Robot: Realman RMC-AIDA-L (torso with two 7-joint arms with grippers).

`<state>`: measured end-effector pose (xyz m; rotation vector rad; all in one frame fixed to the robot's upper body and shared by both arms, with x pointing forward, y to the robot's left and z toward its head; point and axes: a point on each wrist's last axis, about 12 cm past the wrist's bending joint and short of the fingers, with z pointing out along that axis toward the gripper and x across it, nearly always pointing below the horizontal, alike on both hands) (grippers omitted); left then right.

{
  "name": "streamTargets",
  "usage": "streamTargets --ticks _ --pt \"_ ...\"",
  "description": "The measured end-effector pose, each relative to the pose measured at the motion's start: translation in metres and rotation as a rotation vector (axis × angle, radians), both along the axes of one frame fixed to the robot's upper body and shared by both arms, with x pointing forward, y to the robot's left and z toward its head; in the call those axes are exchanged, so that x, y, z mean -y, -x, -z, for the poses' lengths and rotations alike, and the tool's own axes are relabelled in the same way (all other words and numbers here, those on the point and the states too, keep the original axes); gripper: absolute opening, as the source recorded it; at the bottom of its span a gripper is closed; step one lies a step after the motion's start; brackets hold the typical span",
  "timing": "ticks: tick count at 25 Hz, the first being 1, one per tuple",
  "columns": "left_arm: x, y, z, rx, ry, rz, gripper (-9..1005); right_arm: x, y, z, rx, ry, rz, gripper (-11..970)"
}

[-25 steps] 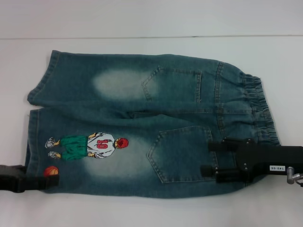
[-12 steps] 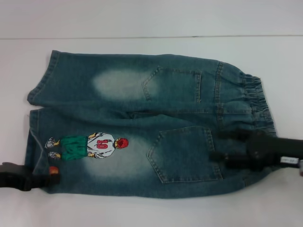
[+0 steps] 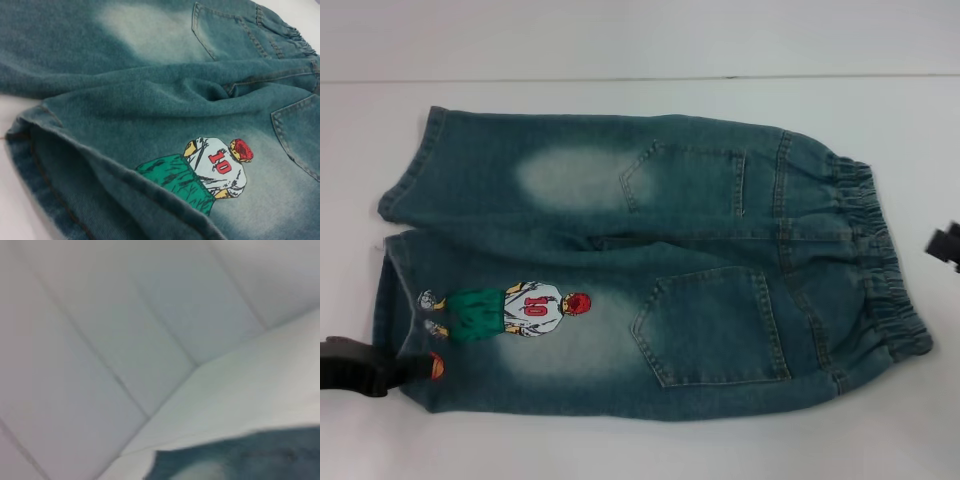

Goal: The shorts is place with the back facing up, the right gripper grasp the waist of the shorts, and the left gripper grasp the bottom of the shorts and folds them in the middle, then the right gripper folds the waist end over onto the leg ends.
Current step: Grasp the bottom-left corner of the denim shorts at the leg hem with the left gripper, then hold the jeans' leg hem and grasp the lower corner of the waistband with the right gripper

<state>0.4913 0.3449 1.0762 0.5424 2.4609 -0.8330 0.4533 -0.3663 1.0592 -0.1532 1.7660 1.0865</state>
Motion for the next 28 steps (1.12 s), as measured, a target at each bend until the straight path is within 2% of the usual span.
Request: streamTargets --ticks 3,6,10,13,21,28 --pt "0.001 0.0 0.0 0.001 0.002 0.003 23 0.018 0.012 0.008 -0.165 -0.049 0.076 926" --pt "0.002 0.0 0.0 0.001 0.003 0.007 21 0.033 0.028 0.015 -0.272 -0.067 0.13 922" --pt "0.005 -0.002 0.0 0.005 -0.002 0.025 19 0.039 0.041 0.021 -0.307 -0.047 0.147 916" --pt "0.008 -0.004 -0.001 0.011 0.0 0.036 17 0.035 0.039 0.025 -0.326 -0.019 0.13 911" --pt "0.014 -0.004 -0.006 0.03 0.068 0.066 16 0.019 0.019 0.028 -0.337 0.025 0.07 898" --pt "0.014 -0.004 -0.01 0.035 0.069 0.073 15 0.015 0.017 0.03 -0.344 0.03 0.062 887"
